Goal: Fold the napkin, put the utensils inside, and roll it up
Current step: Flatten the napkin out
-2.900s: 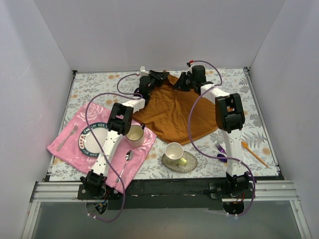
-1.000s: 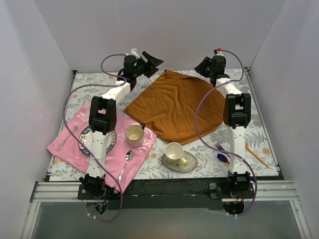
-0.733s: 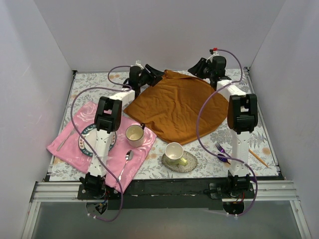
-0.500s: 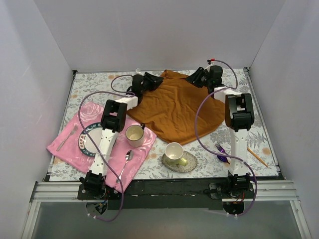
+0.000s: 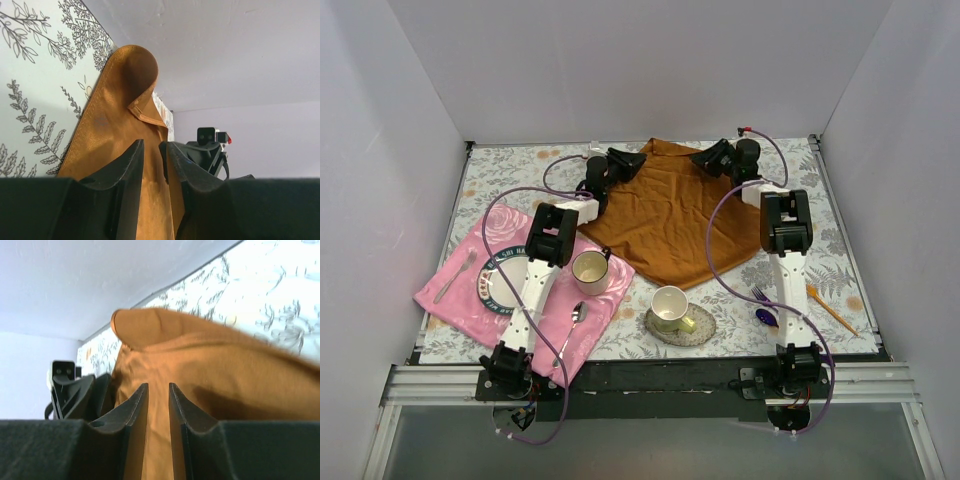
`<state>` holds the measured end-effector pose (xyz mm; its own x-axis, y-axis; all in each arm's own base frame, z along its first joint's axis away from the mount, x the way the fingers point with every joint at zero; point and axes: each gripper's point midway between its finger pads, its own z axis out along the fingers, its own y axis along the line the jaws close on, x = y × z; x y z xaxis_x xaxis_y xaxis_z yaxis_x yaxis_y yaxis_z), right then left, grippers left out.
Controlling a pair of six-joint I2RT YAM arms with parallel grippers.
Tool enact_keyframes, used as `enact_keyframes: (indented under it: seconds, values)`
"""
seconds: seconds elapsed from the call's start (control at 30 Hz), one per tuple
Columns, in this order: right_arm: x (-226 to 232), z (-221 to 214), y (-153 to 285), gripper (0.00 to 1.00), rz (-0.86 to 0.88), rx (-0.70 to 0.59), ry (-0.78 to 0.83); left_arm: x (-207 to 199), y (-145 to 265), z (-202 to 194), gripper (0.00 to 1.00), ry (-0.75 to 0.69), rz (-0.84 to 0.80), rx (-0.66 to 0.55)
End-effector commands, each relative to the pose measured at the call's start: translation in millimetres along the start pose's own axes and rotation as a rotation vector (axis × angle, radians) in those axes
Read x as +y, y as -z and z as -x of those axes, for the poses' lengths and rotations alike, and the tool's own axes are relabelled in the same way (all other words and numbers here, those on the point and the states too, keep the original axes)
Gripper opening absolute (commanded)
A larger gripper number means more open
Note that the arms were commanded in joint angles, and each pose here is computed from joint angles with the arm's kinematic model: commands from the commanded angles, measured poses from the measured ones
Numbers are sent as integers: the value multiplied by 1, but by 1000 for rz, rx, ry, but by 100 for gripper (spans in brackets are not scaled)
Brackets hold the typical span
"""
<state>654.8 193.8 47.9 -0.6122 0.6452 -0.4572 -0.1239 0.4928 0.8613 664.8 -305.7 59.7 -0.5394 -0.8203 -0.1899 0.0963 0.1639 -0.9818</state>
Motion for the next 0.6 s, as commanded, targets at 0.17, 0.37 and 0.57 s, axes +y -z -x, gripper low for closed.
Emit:
enact_keyframes:
  seconds: [0.17,0.37,0.57]
  values:
    - [-8,27,-25,31,20,-124,-86,-25,-3,-5,25,7,-2,26]
    - [-10,46,-49,32,34,-223,-93,-24,-1,-9,25,8,14,48]
    - [18,76,-53,42,96,-348,-7,-30,5,-2,26,-6,3,76]
